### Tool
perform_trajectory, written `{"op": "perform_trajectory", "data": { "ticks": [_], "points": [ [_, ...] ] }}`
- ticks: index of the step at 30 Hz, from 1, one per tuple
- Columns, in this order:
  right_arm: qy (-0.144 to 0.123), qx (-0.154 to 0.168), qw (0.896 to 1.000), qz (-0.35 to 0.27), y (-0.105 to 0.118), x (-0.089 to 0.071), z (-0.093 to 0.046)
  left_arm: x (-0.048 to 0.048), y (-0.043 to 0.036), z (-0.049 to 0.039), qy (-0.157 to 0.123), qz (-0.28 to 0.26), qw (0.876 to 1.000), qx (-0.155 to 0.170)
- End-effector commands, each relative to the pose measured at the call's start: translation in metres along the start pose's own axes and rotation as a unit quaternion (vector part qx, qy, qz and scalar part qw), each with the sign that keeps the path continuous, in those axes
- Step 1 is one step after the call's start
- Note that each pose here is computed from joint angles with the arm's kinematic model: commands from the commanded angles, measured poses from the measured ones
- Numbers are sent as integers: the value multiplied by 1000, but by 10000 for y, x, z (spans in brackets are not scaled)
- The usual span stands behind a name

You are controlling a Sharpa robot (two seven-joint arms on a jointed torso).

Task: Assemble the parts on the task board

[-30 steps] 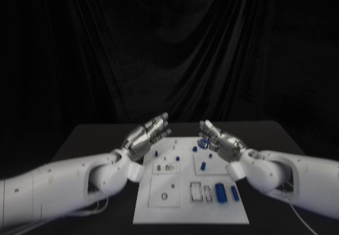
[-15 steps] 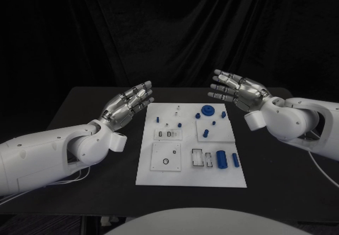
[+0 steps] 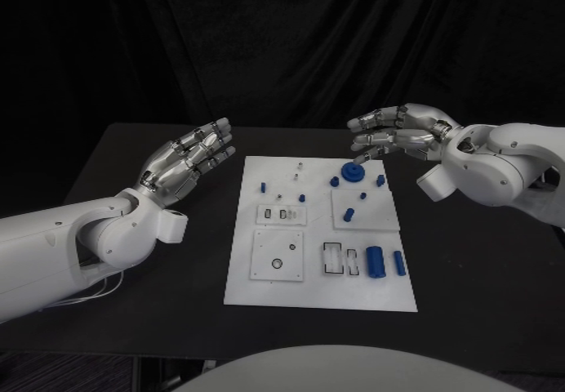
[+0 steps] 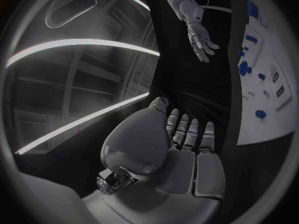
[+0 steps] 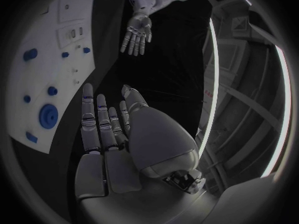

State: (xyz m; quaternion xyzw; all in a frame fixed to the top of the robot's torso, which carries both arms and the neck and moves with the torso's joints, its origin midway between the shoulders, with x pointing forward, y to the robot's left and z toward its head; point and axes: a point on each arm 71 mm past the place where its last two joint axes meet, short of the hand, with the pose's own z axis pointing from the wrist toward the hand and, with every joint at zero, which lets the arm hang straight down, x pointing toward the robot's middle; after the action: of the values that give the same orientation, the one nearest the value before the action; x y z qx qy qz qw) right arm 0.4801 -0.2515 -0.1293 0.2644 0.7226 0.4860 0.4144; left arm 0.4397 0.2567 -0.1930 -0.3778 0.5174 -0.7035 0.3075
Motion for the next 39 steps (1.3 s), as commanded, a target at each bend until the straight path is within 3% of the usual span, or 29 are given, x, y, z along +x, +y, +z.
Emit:
{"op": "perform_trajectory", "data": {
  "ticks": [1, 3, 8, 13, 16, 19, 21, 26, 39],
  "points": [
    [-24, 42, 971, -232, 15, -50, 35, 34, -132, 5, 5, 3, 998, 60],
    [-29, 41, 958, -281, 44, -50, 53, 40, -152, 0, 6, 2, 998, 61],
    [-48, 29, 892, -448, 149, -1, 101, 52, -194, -7, 8, 1, 998, 65],
    [-69, 10, 836, -545, 237, 67, 111, 41, -216, -11, 8, 2, 998, 66],
    [-76, -2, 810, -581, 277, 108, 108, 37, -224, -15, 8, 2, 998, 66],
    [-79, -9, 791, -606, 298, 142, 105, 43, -228, -14, 10, 1, 998, 66],
    [-80, -13, 781, -619, 306, 165, 105, 52, -229, -12, 12, -1, 998, 66],
    [-78, -13, 774, -628, 283, 182, 99, 67, -222, 1, 16, -3, 998, 64],
    [-67, -25, 775, -628, 179, 244, 105, 85, -209, 25, 22, -7, 998, 64]
  ]
}}
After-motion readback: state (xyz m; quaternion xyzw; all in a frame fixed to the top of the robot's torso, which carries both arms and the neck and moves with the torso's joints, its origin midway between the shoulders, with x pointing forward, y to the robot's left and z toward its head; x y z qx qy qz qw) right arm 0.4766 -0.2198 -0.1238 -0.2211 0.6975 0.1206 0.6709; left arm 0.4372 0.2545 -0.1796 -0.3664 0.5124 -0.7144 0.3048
